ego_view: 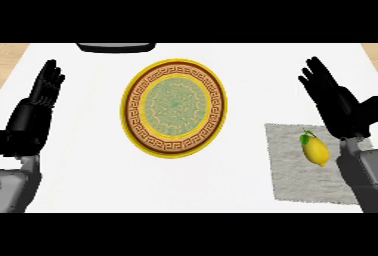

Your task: Pick the lemon from the placemat and place it in the plate

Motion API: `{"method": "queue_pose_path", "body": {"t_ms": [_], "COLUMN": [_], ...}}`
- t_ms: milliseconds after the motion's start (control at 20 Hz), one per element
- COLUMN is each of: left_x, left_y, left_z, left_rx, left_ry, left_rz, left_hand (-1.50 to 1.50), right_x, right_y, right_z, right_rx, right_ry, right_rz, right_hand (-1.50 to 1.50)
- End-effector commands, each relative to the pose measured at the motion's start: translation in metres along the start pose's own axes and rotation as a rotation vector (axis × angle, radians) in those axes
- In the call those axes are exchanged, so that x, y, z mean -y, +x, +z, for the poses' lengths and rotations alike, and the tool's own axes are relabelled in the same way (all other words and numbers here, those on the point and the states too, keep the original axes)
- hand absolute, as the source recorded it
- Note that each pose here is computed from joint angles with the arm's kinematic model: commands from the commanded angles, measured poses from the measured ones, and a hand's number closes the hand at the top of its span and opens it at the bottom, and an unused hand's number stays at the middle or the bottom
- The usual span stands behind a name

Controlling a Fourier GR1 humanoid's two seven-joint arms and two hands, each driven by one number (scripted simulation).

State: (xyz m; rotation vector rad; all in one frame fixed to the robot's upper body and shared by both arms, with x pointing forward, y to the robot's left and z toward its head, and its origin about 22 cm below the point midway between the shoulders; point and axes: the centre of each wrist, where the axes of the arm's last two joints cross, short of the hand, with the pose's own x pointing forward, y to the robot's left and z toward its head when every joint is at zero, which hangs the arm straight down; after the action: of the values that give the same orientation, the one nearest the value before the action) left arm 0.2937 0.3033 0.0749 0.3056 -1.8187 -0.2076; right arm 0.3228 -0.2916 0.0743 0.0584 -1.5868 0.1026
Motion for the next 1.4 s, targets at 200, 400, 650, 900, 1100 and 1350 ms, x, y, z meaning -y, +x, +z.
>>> {"method": "queue_pose_path", "body": {"t_ms": [200, 400, 650, 900, 1100, 1350], "left_x": [0.010, 0.025, 0.001, 0.008, -0.001, 0.011], "left_y": [0.022, 0.011, 0.032, 0.027, 0.026, 0.025], "left_z": [-0.015, -0.007, -0.011, -0.007, -0.006, -0.003], "left_rx": [0.009, -0.048, -0.065, -0.059, -0.072, -0.077], "left_ry": [-0.076, -0.129, -0.108, -0.103, -0.117, -0.110], "left_rz": [0.037, 0.077, 0.080, 0.094, 0.087, 0.095], "left_hand": [0.00, 0.00, 0.00, 0.00, 0.00, 0.00], "right_x": [-0.110, -0.058, -0.092, -0.065, -0.064, -0.042], "right_y": [0.016, 0.031, -0.081, -0.095, -0.033, 0.017], "right_z": [-0.003, -0.006, 0.058, 0.082, 0.059, 0.055], "right_rx": [0.228, 0.192, 0.227, 0.381, 0.441, 0.288], "right_ry": [0.588, 0.467, 0.221, 0.203, 0.156, 0.178], "right_rz": [0.125, 0.936, 0.514, 0.412, 0.531, 0.864], "right_hand": [1.50, 1.50, -1.50, -1.50, -1.50, -1.50]}}
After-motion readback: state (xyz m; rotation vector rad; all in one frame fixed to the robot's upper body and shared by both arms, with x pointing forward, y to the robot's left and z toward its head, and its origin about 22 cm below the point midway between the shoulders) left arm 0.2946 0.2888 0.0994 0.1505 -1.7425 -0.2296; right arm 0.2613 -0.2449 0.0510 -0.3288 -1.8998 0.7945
